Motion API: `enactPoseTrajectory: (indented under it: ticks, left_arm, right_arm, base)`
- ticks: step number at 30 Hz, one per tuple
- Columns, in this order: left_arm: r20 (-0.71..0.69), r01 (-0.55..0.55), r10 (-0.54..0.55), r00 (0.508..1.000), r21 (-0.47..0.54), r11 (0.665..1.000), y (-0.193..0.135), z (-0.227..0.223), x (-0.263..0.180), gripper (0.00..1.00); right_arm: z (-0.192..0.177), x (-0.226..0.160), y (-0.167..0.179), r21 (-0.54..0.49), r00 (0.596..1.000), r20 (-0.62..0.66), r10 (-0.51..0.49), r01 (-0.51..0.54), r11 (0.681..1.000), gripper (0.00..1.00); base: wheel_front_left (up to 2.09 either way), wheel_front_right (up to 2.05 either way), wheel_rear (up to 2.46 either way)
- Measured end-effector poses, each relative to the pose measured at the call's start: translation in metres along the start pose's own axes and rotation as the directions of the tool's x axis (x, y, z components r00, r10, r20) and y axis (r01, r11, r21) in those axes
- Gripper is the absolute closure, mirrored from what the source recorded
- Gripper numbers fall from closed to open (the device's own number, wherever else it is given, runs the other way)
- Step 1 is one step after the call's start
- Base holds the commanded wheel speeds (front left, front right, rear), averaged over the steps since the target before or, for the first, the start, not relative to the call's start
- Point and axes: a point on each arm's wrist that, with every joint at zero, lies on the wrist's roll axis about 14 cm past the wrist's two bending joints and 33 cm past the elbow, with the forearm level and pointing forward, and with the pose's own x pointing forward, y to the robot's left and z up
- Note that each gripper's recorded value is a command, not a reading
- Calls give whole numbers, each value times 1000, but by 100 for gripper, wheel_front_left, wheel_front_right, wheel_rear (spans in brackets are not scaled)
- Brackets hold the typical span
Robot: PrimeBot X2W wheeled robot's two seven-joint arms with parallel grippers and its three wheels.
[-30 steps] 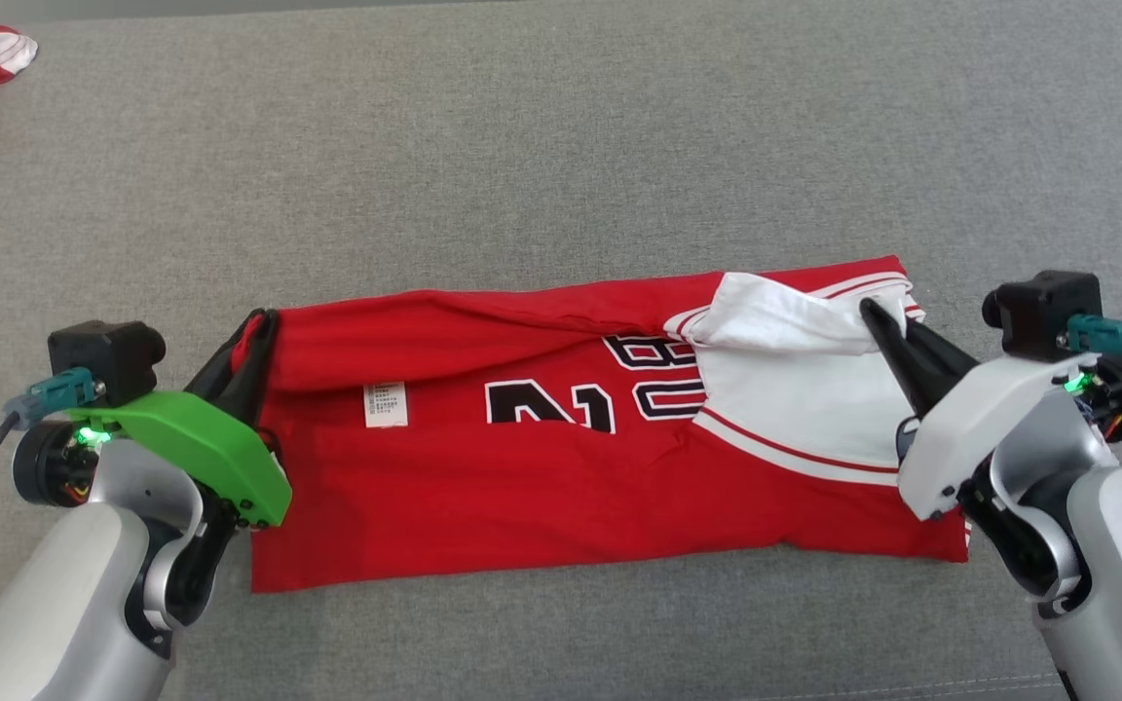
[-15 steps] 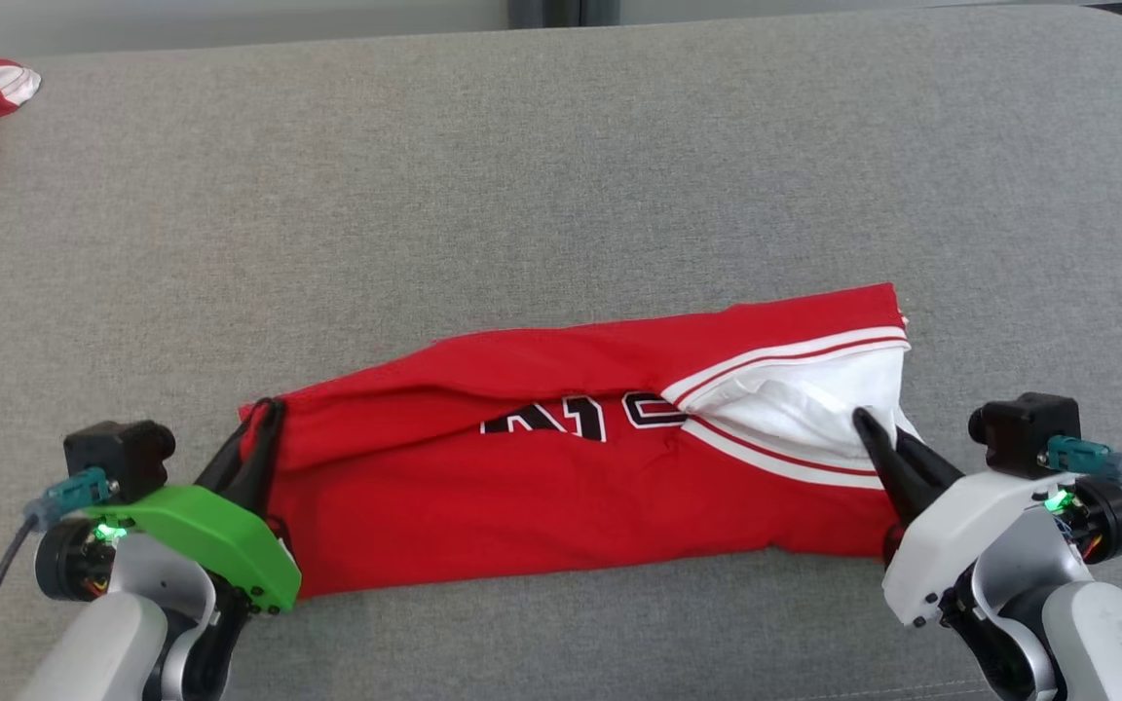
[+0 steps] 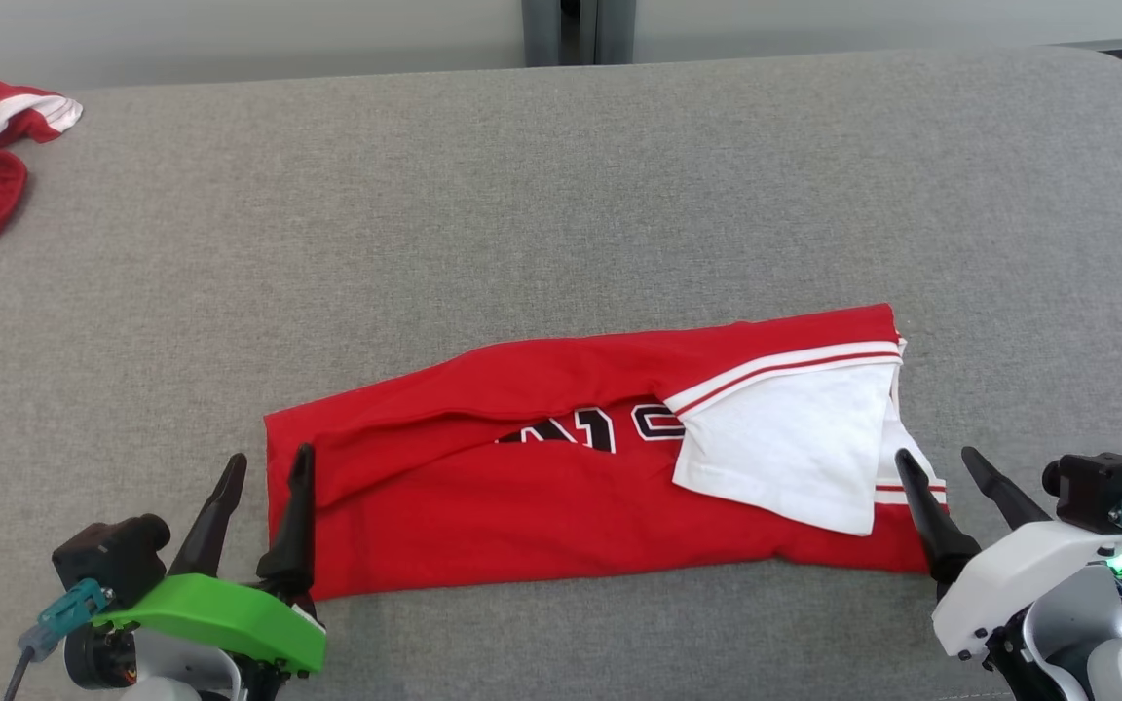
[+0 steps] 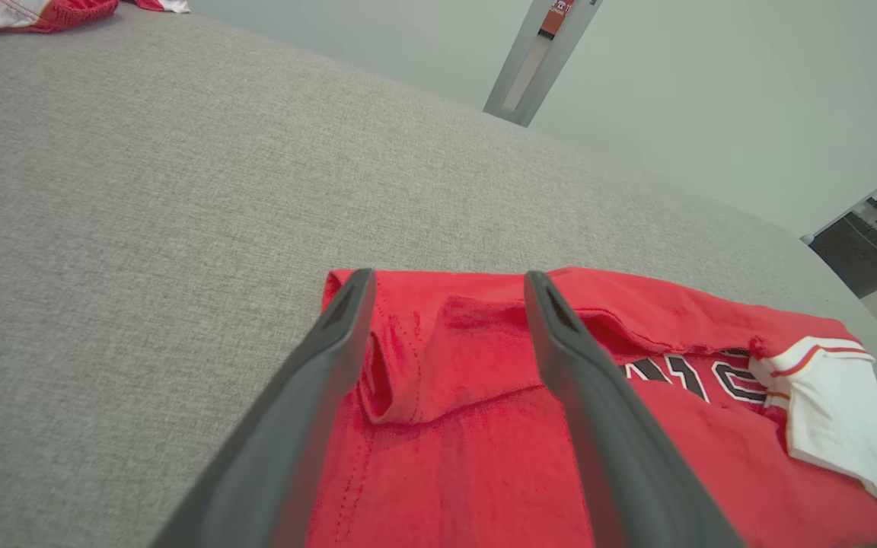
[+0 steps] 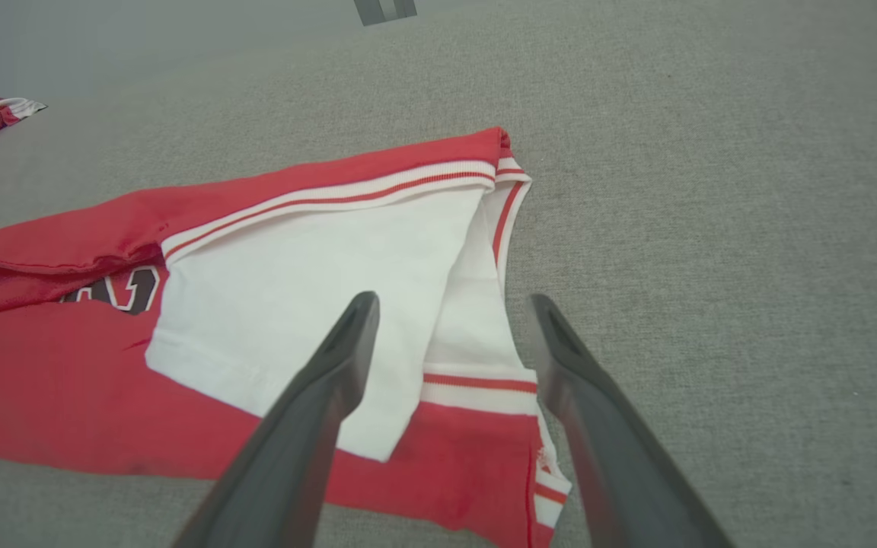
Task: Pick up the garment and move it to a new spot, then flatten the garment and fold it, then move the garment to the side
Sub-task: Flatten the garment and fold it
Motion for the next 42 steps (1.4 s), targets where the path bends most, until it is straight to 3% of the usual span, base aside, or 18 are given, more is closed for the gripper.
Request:
enactPoseTrajectory:
  ticks: [10, 19, 29, 30, 31, 32, 33, 37, 42]
  left_arm:
    - [133, -93, 95, 987, -21, 995, 7, 24, -14, 0]
    - [193, -165, 165, 967, -15, 986, 23, 36, -26, 0]
    - [224, -267, 265, 938, -21, 963, 52, 43, -50, 0]
    - [227, -272, 270, 936, -22, 962, 53, 44, -52, 0]
    - [230, -276, 273, 934, -22, 961, 54, 45, -54, 0]
    - [233, -279, 276, 932, -23, 960, 55, 45, -56, 0]
    - [235, -280, 277, 932, -23, 960, 55, 46, -57, 0]
    - [228, -265, 261, 938, -16, 964, 50, 43, -58, 0]
    - [212, -224, 220, 952, -4, 975, 37, 40, -51, 0]
  right_arm:
    - [8, 6, -9, 13, 999, 10, -42, 42, 999, 0]
    - [-9, 42, -12, -42, 990, -138, -39, 33, 999, 0]
    - [-47, 66, 6, -22, 956, -293, 3, -10, 1000, 1]
    - [-48, 67, 9, -24, 955, -296, 9, -16, 1000, 53]
    - [-48, 68, 12, -25, 954, -299, 15, -24, 999, 68]
    - [-47, 70, 15, -27, 955, -297, 23, -32, 999, 78]
    - [-46, 70, 18, -28, 956, -291, 29, -39, 999, 100]
    - [-41, 70, 24, -35, 962, -269, 44, -56, 998, 100]
    - [-24, 67, 5, -37, 977, -214, 3, -11, 999, 100]
  base:
    - [0, 0, 0]
    - [0, 0, 0]
    - [0, 0, 0]
    - [0, 0, 0]
    - [0, 0, 0]
    - [0, 0, 0]
    - [0, 0, 0]
    - [0, 0, 0]
    - [0, 0, 0]
